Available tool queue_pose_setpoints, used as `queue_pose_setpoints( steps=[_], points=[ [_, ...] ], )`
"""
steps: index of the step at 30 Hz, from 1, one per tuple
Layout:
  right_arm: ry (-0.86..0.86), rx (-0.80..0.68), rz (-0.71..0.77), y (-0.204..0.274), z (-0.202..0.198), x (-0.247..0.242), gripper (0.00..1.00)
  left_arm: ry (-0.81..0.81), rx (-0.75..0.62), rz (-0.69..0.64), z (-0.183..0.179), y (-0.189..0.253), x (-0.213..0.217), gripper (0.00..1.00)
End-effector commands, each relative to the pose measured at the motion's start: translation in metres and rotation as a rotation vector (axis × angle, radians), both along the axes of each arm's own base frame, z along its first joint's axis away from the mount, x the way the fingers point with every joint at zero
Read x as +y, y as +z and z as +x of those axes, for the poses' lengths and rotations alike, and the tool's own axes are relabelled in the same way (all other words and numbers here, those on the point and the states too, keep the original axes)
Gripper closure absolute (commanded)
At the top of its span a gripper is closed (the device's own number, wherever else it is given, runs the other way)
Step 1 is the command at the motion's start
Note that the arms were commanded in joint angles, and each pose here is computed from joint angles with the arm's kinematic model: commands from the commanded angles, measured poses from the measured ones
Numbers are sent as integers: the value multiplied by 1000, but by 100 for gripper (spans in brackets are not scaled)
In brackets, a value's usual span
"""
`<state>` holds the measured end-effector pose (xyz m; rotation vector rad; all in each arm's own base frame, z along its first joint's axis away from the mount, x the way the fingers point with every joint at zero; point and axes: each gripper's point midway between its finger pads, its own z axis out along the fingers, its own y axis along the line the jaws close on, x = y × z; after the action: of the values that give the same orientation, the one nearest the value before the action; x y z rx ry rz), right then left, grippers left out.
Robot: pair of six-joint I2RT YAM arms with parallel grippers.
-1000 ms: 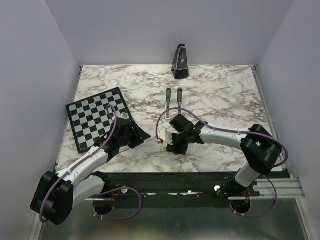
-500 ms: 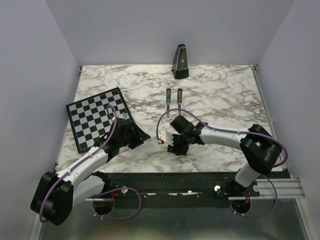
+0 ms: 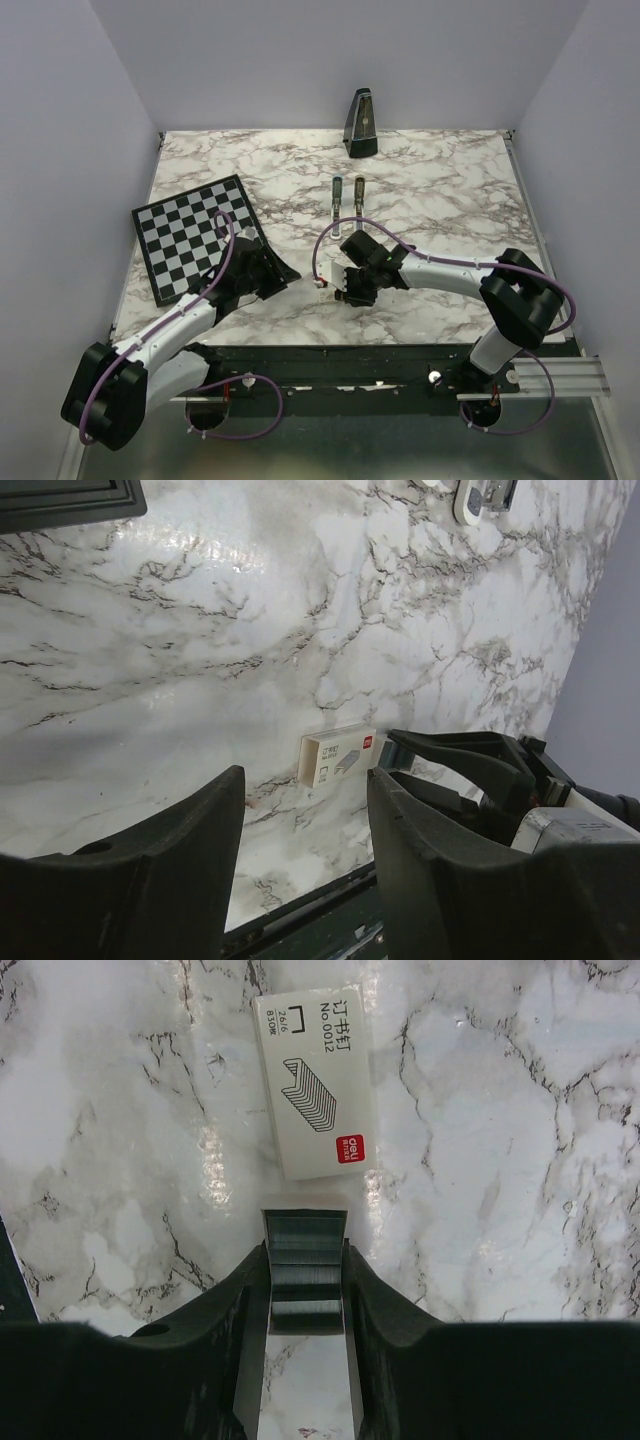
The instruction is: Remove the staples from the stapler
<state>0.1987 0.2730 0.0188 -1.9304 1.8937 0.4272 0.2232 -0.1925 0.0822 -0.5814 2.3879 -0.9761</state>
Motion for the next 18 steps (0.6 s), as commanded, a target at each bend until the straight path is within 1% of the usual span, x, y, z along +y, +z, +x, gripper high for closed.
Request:
queue_pose_setpoints(
  steps=[1,12,13,18],
  points=[
    [9,-40,-23,-5,9,-2,62,-9,15,-6,-3,-8,0,40],
    [13,-61,-22,-2,19,6,63,-30,58,-49,-10,-16,-15,41],
    [12,-60,-23,-2,20,6,63,-32,44,-60,-9,-14,-17,41],
    [13,-47,-24,-5,19,8,63,-41,62,-70,-12,-18,-24,41]
  ],
)
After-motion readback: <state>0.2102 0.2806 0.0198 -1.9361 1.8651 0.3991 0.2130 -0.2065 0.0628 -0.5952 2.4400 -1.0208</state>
